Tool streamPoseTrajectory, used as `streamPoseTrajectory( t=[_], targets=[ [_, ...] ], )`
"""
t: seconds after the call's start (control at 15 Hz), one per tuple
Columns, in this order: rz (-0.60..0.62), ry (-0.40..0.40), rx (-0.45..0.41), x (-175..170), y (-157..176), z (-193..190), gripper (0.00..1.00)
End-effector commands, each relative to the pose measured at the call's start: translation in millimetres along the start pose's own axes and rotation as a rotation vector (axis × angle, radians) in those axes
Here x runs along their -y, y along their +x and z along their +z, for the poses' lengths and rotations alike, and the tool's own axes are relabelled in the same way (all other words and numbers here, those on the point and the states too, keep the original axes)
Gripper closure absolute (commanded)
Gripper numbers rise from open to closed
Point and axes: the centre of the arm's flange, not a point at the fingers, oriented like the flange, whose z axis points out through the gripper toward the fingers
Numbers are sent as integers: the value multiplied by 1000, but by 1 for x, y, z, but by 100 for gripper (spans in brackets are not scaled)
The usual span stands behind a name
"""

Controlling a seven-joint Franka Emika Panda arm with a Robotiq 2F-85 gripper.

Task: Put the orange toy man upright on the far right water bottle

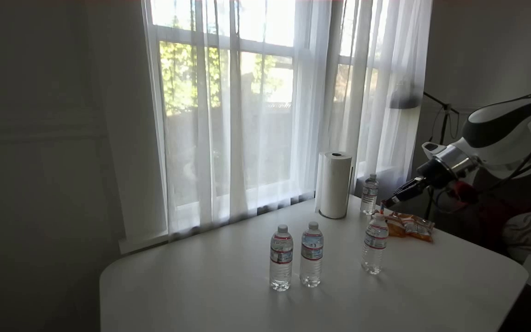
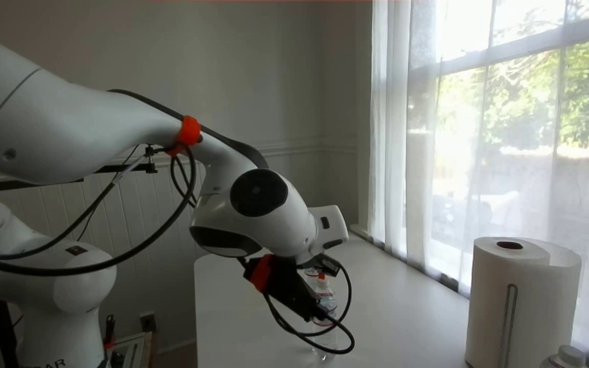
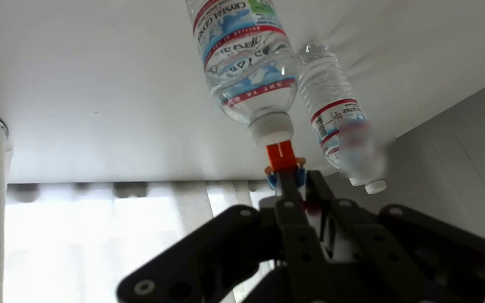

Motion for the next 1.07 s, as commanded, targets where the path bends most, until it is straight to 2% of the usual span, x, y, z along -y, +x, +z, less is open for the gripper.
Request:
streamPoseTrajectory(
  t=[0.0, 1.0],
  targets=[
    [-8, 19, -44, -4, 0, 2, 97],
    [15, 29, -42, -12, -7, 5, 97]
  ],
)
